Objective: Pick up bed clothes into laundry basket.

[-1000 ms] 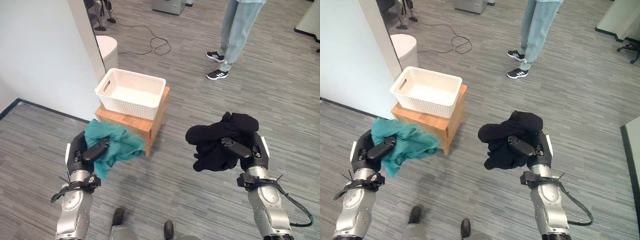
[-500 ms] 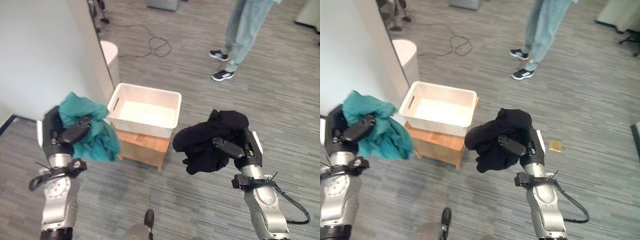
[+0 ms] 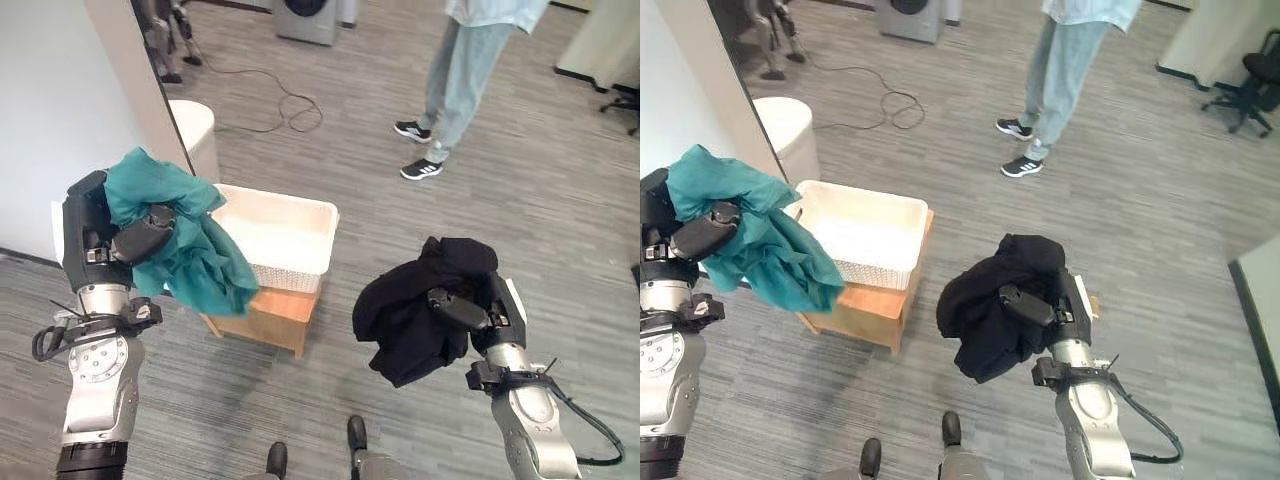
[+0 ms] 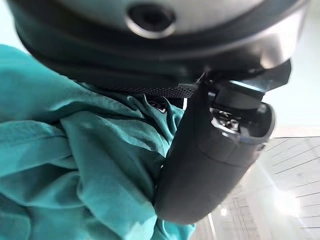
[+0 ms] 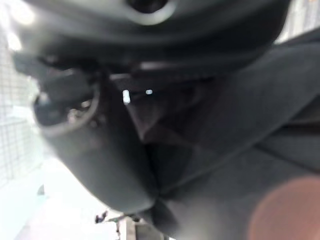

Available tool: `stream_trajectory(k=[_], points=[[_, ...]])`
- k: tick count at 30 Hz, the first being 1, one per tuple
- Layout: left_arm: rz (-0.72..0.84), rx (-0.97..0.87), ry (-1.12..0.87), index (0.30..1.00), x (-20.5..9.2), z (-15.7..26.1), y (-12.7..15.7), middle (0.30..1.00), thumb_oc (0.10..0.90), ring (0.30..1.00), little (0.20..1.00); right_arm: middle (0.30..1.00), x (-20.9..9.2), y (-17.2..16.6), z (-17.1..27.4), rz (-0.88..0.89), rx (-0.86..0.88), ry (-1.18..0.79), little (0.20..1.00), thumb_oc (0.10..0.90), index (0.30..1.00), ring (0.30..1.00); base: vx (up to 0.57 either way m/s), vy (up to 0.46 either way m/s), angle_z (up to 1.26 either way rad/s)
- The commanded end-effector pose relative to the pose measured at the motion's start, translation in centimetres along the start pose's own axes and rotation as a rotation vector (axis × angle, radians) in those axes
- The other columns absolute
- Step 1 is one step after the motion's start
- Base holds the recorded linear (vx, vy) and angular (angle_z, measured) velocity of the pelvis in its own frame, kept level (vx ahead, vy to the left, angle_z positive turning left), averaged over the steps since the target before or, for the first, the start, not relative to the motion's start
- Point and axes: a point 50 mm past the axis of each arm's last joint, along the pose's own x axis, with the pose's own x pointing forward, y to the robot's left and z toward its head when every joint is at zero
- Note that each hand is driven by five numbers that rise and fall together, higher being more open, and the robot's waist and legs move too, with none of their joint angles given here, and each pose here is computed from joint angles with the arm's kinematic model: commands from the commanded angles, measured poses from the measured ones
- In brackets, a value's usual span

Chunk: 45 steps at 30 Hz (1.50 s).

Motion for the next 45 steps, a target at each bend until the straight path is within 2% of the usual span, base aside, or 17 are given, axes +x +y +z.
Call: stream_trajectory(k=[1, 3, 7, 9, 15, 27, 37, 45], points=[[-0.026, 0.367, -0.706, 0.3, 6.4, 15.8, 1.9, 0.3, 0.4, 0.3, 0.3, 0.3, 1.6, -0.3, 6.6, 0.094, 0.014, -0.325, 0.3, 0.4, 0.3, 0.3, 0.41, -0.268, 0.0], [-0.063, 0.468, -0.761, 0.3, 8.9, 19.2, 1.8, 0.3, 0.4, 0.3, 0.3, 0.3, 1.4, -0.3, 6.6, 0.105, 0.026, -0.322, 0.3, 0.4, 0.3, 0.3, 0.22, -0.133, 0.03], [-0.134, 0.496, -0.694, 0.3, 12.7, 21.7, 1.0, 0.3, 0.4, 0.3, 0.3, 0.3, 0.8, 0.0, 6.4, 0.135, 0.044, -0.307, 0.3, 0.4, 0.3, 0.3, 0.07, -0.055, 0.14], [-0.184, 0.494, -0.617, 0.3, 14.9, 22.0, 0.3, 0.3, 0.4, 0.3, 0.3, 0.3, 0.4, -0.2, 5.8, 0.126, 0.07, -0.28, 0.3, 0.4, 0.3, 0.3, 0.04, -0.036, 0.02], [-0.22, 0.502, -0.457, 0.3, 17.4, 20.4, -0.1, 0.3, 0.4, 0.3, 0.3, 0.3, 0.1, -0.4, 5.0, 0.114, 0.104, -0.245, 0.3, 0.4, 0.3, 0.3, 0.01, -0.004, -0.09], [-0.08, 0.472, -0.284, 0.3, 19.6, 17.3, 1.6, 0.3, 0.4, 0.3, 0.3, 0.3, 0.1, -1.0, 4.8, 0.06, 0.089, -0.243, 0.3, 0.4, 0.3, 0.3, 0.0, 0.015, -0.13], [-0.115, 0.47, -0.248, 0.3, 19.5, 15.7, 1.0, 0.3, 0.4, 0.3, 0.3, 0.3, 0.5, -0.3, 4.8, 0.088, 0.079, -0.246, 0.3, 0.4, 0.3, 0.3, 0.0, 0.004, -0.02], [-0.12, 0.466, -0.169, 0.3, 19.2, 12.7, 0.6, 0.3, 0.4, 0.3, 0.3, 0.3, 0.6, -0.3, 4.9, 0.085, 0.066, -0.245, 0.3, 0.4, 0.3, 0.3, 0.0, 0.0, 0.0]])
